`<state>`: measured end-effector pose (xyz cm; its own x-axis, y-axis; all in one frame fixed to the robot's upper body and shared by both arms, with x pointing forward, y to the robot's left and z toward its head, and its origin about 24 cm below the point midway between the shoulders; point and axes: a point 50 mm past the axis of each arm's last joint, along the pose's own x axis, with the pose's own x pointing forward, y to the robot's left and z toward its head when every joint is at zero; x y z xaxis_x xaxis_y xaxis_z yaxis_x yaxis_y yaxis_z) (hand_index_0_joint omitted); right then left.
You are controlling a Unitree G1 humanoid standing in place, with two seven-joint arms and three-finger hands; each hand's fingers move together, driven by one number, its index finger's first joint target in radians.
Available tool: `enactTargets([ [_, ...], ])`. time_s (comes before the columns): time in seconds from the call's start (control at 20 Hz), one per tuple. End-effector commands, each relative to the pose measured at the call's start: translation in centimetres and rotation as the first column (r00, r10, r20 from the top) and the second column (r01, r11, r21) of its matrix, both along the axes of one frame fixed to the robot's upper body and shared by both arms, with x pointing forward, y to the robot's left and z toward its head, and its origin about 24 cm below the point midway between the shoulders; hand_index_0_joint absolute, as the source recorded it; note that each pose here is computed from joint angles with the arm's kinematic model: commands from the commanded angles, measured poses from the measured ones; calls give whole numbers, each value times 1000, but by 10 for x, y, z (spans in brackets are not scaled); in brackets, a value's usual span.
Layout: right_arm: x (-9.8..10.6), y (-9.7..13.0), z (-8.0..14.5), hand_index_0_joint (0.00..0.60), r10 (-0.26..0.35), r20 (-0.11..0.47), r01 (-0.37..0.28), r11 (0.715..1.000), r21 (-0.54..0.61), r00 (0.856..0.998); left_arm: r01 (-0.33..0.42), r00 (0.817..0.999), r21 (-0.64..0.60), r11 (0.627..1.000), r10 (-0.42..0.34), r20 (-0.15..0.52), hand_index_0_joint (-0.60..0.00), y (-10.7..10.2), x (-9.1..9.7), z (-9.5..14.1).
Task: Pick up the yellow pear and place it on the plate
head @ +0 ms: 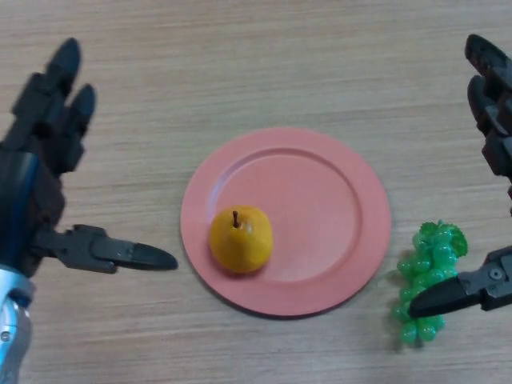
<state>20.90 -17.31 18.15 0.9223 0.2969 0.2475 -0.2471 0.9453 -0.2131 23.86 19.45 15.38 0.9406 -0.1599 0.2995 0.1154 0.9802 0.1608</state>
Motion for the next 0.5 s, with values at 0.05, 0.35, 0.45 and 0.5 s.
enactTargets([
  [0.05,-8,1,24,0,27,176,-25,1000,-12,984,-16,979,46,999,6,203,0,4,-6,30],
  [0.35,-2,0,27,0,34,178,-31,999,-17,983,-55,967,25,998,47,251,0,8,-7,39],
  [0.45,-1,0,24,0,37,182,-34,999,-19,983,-70,959,39,997,56,277,0,9,-7,43],
  [0.5,0,1,23,0,41,175,-38,999,-23,984,-70,961,47,996,55,273,0,8,-8,41],
])
